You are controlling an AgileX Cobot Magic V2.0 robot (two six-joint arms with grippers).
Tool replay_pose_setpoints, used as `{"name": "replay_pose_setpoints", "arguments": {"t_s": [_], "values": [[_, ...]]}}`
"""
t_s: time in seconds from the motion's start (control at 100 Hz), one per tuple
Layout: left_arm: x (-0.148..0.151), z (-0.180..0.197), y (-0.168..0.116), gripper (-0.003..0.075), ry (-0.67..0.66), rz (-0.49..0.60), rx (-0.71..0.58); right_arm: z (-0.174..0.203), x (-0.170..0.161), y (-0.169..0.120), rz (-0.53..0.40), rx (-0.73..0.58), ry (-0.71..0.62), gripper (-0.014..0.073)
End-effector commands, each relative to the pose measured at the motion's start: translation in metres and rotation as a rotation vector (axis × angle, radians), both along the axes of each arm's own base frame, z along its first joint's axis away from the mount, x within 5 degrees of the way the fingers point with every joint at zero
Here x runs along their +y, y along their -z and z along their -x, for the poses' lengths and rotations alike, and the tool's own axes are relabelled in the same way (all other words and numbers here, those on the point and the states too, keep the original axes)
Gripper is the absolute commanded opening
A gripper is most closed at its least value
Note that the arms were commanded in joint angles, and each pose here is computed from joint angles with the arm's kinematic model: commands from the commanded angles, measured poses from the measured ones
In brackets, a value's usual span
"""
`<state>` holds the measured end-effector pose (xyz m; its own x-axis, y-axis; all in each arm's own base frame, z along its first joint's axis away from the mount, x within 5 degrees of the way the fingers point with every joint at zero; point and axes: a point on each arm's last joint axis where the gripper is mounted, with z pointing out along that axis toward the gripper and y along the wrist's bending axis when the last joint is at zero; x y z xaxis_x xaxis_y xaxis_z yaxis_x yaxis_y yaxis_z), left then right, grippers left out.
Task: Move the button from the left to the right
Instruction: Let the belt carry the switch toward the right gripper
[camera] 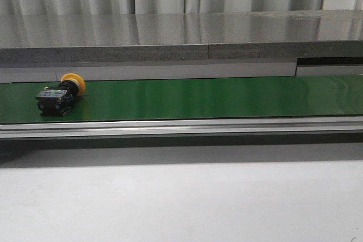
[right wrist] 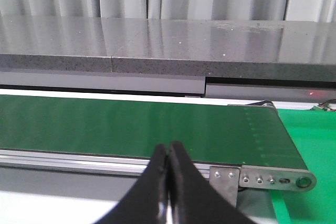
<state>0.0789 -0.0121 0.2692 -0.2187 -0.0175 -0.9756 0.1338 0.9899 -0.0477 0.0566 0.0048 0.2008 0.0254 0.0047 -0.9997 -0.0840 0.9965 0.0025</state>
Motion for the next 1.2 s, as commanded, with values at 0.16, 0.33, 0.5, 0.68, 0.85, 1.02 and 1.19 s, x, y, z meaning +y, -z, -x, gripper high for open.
{"name": "replay_pose_setpoints", "arguments": {"t_s": [0.16,0.33,0.5,0.68,0.85,1.02,1.19], "values": [[0.0015,-0.0017,-0.0159,0.0488,-0.021,0.026,-0.105,0.0031,-0.0003,-0.0141,-0.004,-0.120,0.000,-0.0068],[0.0015,-0.0017,-0.0159,0.0305,-0.021,0.026,-0.105,0.0031,-0.0003,-0.0141,-0.004,-0.120,0.000,-0.0068],[0.0015,-0.0017,-0.0159,0.0119,-0.021,0.026,-0.105,0.0031,-0.0003,-0.0141,-0.004,-0.120,0.000,-0.0068],[0.0015,-0.0017,-0.0159,-0.0020,-0.021,0.026,-0.105,0.0031,-0.0003,-0.0141,-0.004,-0.120,0.000,-0.0068],[0.0015,-0.0017,-0.0159,-0.0020,-0.021,0.026,-0.105,0.0031,-0.0003,-0.0141,-0.004,-0.120,0.000,-0.0068],[0.0015,-0.0017,-0.0159,-0.0020,-0.021,0.026,-0.105,0.0031,-0.0003,-0.0141,-0.004,-0.120,0.000,-0.0068],[0.0015,-0.0017,-0.0159,-0.0020,-0.021,0.026,-0.105,0.0040,-0.0005,-0.0196,-0.008,-0.182,0.001,-0.0068]]}}
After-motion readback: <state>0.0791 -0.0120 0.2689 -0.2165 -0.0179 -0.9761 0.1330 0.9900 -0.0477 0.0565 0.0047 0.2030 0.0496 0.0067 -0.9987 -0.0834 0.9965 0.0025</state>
